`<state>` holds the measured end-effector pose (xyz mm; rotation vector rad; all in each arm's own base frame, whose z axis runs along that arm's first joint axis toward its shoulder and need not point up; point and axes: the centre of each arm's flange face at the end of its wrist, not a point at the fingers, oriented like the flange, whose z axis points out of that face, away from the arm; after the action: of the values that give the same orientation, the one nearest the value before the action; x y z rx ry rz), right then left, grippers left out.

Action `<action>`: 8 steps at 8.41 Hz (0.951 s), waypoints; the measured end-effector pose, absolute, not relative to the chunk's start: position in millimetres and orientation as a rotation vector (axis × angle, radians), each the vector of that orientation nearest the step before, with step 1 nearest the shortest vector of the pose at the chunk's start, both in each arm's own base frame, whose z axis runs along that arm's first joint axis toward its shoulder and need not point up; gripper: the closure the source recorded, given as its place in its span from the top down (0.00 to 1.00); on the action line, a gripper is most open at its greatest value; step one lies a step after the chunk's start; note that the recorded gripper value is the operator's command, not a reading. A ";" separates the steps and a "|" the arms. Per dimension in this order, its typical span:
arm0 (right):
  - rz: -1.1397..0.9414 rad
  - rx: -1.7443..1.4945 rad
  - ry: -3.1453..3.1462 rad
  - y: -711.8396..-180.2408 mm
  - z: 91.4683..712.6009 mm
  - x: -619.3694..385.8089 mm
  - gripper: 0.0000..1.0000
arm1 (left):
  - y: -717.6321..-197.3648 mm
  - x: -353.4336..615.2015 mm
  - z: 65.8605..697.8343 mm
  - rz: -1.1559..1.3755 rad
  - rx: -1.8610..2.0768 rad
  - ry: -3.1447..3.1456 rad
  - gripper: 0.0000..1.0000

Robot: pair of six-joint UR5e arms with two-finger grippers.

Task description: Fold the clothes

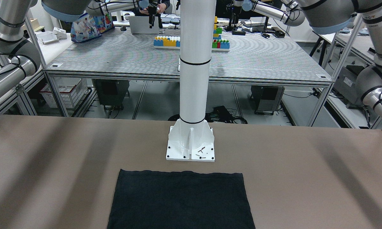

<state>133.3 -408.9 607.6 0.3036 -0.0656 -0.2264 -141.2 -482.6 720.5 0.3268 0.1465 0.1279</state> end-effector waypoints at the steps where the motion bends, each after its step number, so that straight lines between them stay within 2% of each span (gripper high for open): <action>1: -0.227 0.303 -0.066 -408.8 607.7 133.1 0.95 | -481.9 -141.3 721.2 0.129 0.325 0.146 1.00; 8: -0.227 0.312 -0.075 -410.6 603.5 132.2 0.95 | -480.3 -141.3 721.4 0.129 0.327 0.149 1.00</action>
<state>132.2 -410.6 603.5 0.3120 -0.0748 -0.2268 -141.3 -480.3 721.4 0.3266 0.1486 0.1292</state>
